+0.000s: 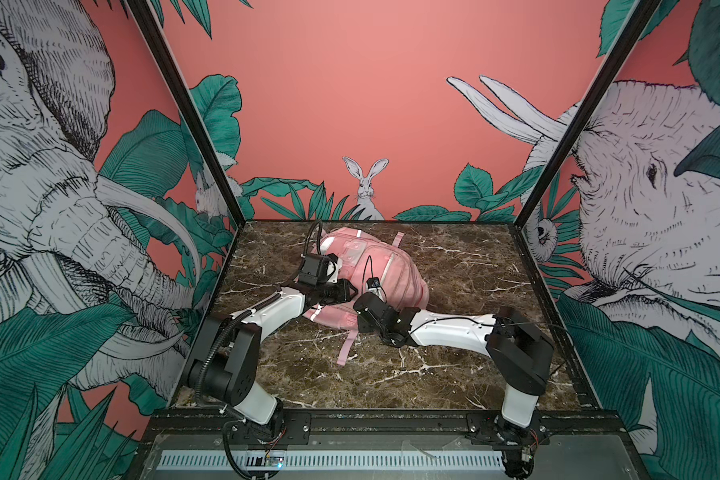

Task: Pack the student bag
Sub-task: 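Hold the compartment flap with the left gripper while the right grasps the zipper pull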

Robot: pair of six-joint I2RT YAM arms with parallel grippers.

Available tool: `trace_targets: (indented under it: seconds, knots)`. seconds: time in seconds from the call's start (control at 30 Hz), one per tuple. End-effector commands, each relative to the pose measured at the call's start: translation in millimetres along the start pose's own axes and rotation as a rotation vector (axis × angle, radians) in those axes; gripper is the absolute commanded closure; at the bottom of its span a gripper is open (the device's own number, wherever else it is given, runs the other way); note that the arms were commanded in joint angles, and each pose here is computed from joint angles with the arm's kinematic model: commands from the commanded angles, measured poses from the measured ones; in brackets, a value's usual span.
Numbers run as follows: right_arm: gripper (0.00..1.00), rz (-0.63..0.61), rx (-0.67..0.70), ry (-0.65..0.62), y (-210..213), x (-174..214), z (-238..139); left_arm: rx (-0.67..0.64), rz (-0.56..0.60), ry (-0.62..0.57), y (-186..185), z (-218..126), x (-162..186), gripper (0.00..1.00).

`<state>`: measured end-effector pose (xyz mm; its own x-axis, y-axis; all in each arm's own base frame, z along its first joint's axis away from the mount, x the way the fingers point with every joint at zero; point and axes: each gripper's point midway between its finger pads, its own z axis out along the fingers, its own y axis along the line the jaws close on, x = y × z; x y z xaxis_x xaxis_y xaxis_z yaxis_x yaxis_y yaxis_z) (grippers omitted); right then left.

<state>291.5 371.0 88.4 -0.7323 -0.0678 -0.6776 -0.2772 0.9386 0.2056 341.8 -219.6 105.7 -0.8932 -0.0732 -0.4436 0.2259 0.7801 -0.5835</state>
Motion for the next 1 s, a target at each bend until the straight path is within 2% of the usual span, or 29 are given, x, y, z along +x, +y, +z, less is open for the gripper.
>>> trace_targets:
  seconds: [0.0, 0.2, 0.47, 0.6, 0.73, 0.97]
  knots:
    - [1.0, -0.037, 0.002, 0.006, -8.6, -5.3, -20.0, -0.003, -0.024, 0.011, 5.2, 4.1, 1.5, 0.69]
    - [1.0, -0.085, -0.005, 0.079, -25.0, 12.4, -24.5, -0.002, -0.045, 0.014, 8.9, 9.1, -1.6, 1.0]
    - [1.0, -0.096, 0.085, 0.173, -85.6, 37.8, -19.4, -0.041, -0.047, 0.026, 22.1, 6.5, -3.6, 1.0]
    - [1.0, -0.147, 0.132, 0.19, -108.1, 39.0, -27.9, -0.094, -0.038, 0.042, 36.1, 0.2, -3.3, 1.0]
    - [1.0, -0.18, 0.191, 0.187, -136.6, 28.2, -43.2, -0.175, -0.028, 0.054, 55.2, -9.0, -6.6, 1.0]
    - [1.0, -0.135, 0.268, 0.212, -188.3, 17.9, -51.5, -0.231, -0.025, 0.043, 66.5, -18.4, -19.6, 1.0]
